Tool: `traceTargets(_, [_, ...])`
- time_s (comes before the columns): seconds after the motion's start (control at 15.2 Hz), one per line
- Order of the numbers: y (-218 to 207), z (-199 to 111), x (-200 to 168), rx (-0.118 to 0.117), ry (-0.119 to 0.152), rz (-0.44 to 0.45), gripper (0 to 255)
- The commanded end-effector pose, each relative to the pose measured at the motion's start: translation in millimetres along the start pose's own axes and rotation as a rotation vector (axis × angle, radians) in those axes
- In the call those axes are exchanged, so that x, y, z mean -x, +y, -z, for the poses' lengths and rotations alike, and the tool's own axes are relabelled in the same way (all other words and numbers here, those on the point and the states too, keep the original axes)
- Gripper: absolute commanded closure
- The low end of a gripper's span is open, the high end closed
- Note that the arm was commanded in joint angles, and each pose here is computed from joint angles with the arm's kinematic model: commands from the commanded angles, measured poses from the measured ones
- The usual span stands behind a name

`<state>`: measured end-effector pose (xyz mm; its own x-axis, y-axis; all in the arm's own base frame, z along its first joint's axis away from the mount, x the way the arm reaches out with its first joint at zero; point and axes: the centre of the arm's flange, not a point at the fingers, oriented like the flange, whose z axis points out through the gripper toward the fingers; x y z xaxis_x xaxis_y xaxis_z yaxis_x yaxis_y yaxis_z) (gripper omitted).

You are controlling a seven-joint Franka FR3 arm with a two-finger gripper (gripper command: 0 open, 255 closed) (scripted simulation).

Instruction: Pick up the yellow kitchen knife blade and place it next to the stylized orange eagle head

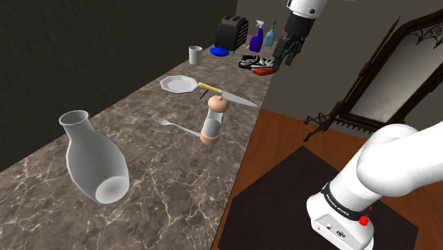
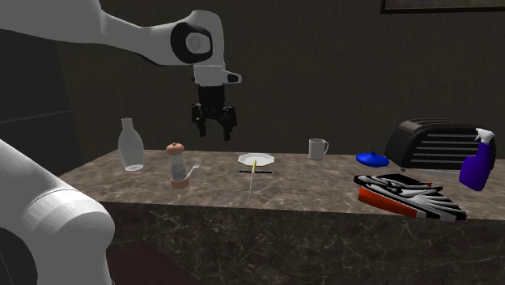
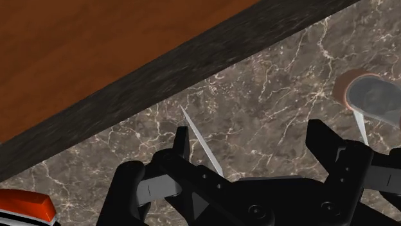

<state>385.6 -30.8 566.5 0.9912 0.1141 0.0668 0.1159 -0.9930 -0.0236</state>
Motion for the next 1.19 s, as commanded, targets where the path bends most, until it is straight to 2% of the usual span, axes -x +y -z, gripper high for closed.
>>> traceTargets(0.0, [6, -17, -19, 0.001, -0.003, 0.037, 0])
traceTargets(1.12, [15, -173, -185, 0.004, -0.04, 0.336, 0])
